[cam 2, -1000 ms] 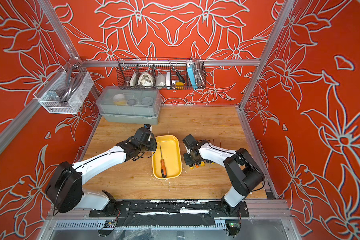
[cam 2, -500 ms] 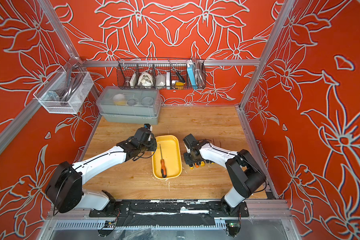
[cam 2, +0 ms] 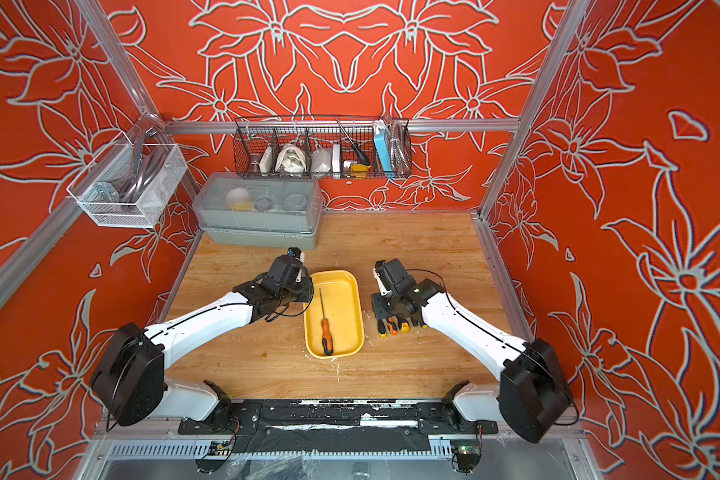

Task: Take out the screwdriver from the storage box
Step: Place the screwdriver at the center of the board, then pick up the screwdriver from the storage box.

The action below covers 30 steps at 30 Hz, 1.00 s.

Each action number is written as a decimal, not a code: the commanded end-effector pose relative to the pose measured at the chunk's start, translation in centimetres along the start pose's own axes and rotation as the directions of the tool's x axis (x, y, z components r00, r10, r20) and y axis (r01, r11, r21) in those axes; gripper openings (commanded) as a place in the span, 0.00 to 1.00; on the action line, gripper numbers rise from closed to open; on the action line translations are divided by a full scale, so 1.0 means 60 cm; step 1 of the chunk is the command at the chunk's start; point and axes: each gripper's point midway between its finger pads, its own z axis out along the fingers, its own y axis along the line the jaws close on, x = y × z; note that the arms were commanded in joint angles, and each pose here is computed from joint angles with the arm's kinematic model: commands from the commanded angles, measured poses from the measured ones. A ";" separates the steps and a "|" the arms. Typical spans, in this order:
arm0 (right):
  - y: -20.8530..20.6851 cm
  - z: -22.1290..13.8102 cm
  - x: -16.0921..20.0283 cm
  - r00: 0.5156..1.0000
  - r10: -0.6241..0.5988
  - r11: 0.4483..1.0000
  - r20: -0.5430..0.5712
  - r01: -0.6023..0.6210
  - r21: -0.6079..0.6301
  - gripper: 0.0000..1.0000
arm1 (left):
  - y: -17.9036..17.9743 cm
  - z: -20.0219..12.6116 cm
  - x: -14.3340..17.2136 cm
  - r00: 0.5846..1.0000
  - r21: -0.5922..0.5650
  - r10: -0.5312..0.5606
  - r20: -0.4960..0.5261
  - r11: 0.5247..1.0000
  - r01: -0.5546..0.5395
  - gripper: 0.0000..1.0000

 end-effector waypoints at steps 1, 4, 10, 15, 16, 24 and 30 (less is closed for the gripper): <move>0.026 -0.052 -0.023 0.996 0.025 1.000 0.082 -0.024 -0.018 0.36 | -0.020 -0.002 -0.021 0.999 0.040 -0.016 0.030 0.999 0.015 0.00; 0.062 -0.069 -0.029 0.993 0.003 0.999 0.114 0.002 -0.043 0.37 | -0.020 -0.004 -0.022 0.999 0.040 -0.015 0.032 0.999 0.014 0.00; 0.146 -0.049 -0.019 0.993 -0.056 0.994 0.107 0.066 -0.089 0.36 | -0.020 -0.007 -0.023 0.999 0.042 -0.018 0.035 0.999 0.016 0.00; 0.186 -0.006 0.005 0.994 -0.082 0.991 0.066 0.088 -0.101 0.36 | -0.020 -0.011 -0.025 0.999 0.043 -0.017 0.040 0.999 0.015 0.00; 0.190 0.003 0.011 0.995 -0.083 0.991 0.057 0.088 -0.103 0.36 | -0.020 -0.011 -0.024 0.999 0.043 -0.017 0.040 0.999 0.015 0.00; 0.226 0.060 0.042 0.997 -0.077 0.987 -0.001 0.076 -0.141 0.38 | -0.021 -0.009 -0.025 0.999 0.048 -0.021 0.040 0.999 0.019 0.00; 0.235 0.107 0.062 0.996 -0.079 0.988 -0.050 0.071 -0.138 0.39 | -0.022 -0.012 -0.027 0.999 0.049 -0.021 0.045 0.999 0.019 0.00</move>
